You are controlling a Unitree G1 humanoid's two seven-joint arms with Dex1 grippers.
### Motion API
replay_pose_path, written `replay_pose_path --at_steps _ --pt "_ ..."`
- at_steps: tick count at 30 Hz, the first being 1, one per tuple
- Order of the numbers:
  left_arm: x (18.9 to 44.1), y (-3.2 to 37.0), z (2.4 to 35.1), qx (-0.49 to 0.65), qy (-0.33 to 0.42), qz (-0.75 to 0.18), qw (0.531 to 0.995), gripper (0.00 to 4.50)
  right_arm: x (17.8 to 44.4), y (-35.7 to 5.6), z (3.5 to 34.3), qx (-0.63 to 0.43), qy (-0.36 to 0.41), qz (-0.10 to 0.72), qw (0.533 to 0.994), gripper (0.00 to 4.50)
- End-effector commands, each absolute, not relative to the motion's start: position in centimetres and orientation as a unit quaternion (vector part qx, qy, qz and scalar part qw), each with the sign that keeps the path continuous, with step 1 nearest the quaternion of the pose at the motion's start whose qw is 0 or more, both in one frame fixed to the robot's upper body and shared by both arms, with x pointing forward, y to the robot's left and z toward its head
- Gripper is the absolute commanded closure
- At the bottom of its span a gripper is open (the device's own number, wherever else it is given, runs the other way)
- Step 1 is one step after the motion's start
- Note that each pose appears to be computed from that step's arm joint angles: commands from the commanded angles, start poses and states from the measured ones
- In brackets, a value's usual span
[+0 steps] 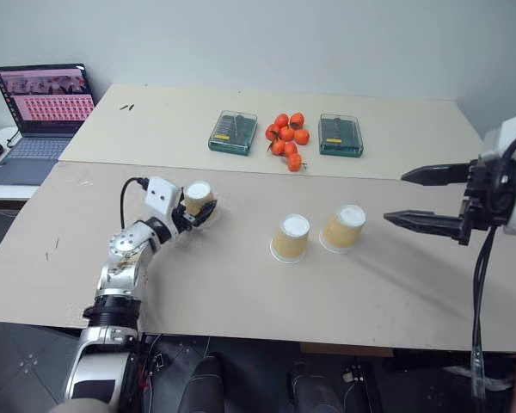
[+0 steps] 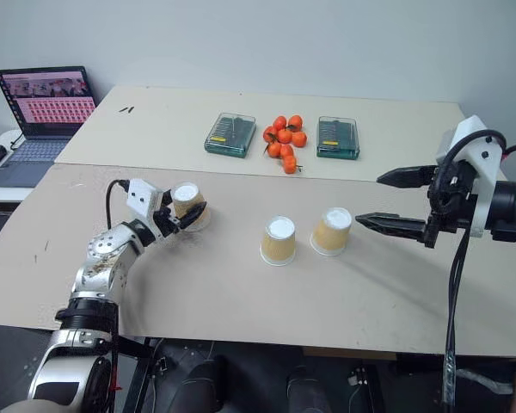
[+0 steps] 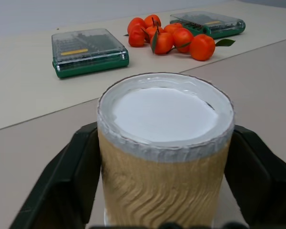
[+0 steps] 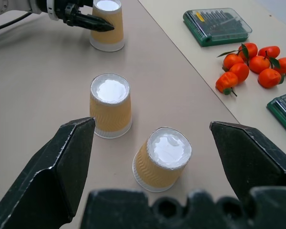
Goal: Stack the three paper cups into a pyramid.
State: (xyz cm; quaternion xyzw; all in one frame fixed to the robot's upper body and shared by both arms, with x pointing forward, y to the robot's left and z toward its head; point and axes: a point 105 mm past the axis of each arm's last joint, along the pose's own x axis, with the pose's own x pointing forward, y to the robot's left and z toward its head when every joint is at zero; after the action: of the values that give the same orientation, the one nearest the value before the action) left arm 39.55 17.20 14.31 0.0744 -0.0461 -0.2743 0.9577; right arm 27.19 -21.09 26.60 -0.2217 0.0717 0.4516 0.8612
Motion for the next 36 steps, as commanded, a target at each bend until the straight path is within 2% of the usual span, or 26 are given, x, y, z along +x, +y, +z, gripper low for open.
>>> replay_pose_path --at_steps 1,5,19,29,36 --pt "39.7 16.6 15.8 0.082 -0.076 -0.282 0.953 2.15 26.5 -20.9 28.0 -0.232 0.050 0.451 0.860 0.00" --pt "39.2 16.3 16.9 0.081 -0.086 -0.298 0.947 2.15 26.3 -20.3 28.0 -0.215 0.040 0.472 0.854 0.00" --pt "32.9 12.9 17.4 0.113 -0.049 -0.464 0.877 2.15 26.8 -18.9 27.3 -0.196 0.030 0.521 0.831 0.00" --pt "31.9 9.8 16.0 0.084 -0.045 -0.503 0.859 2.15 26.7 -17.9 27.8 -0.205 0.029 0.523 0.827 0.00" --pt "33.0 8.7 14.9 0.081 -0.044 -0.515 0.852 2.15 26.0 -18.6 28.5 -0.211 0.032 0.505 0.837 0.00"
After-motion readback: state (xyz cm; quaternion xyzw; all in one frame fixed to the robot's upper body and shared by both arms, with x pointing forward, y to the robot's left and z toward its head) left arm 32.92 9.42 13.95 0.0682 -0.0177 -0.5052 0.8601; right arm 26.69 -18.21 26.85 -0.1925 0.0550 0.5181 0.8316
